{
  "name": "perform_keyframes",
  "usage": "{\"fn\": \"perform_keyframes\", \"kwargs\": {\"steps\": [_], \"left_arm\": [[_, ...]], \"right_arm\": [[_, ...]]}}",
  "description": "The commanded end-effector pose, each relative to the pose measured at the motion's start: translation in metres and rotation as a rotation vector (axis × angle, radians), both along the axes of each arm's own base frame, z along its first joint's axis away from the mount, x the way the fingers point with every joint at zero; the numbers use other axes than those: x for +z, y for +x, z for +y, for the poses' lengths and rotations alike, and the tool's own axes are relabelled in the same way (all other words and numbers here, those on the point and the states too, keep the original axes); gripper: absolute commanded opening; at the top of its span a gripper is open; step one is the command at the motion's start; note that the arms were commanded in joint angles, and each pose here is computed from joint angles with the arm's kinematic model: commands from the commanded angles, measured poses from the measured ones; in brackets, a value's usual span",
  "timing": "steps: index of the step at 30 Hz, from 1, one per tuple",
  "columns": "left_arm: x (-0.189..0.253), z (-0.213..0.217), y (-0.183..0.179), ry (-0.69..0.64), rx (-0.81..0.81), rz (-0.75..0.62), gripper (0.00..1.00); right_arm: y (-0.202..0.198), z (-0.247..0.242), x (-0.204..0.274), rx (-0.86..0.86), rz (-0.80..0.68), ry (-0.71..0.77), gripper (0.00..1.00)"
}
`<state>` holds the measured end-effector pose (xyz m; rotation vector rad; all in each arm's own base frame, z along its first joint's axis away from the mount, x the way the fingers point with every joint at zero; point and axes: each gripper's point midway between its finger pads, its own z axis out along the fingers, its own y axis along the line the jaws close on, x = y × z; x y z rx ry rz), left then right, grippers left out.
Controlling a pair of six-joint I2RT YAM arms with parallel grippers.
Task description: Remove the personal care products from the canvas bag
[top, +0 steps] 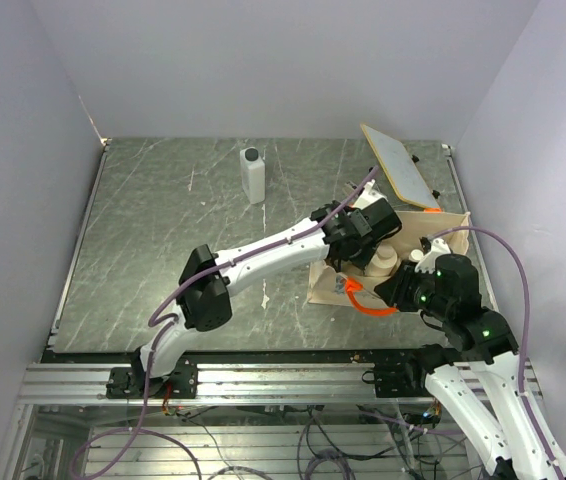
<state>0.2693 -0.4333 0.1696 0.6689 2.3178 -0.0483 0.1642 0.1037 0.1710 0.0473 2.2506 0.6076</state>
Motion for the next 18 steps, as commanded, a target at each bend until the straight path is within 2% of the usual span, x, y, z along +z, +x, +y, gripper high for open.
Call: {"fn": "perform_keyframes", "kwargs": {"steps": [1,5,10,13,18], "left_arm": [[-0.022,0.008,0.004,0.018,0.065,0.082,0.95],[-0.030,0.006,0.001,-0.004,0.086,0.108,0.92],[-0.020,0.012,0.005,0.003,0.097,0.063,0.90],[-0.016,0.017,0.005,0.004,0.116,0.054,0.90],[0.013,0.012,-0.001,-0.150,0.118,0.047,0.90]], "right_arm": [[-0.008,0.013,0.001,0.083,0.008,0.042,0.27],[-0.008,0.013,0.001,0.082,0.007,0.043,0.27],[-0.009,0.015,0.002,0.098,0.005,0.047,0.27],[-0.011,0.029,0.013,0.182,-0.015,0.088,0.27],[-0.015,0.051,0.022,0.314,-0.002,0.161,0.28]]}}
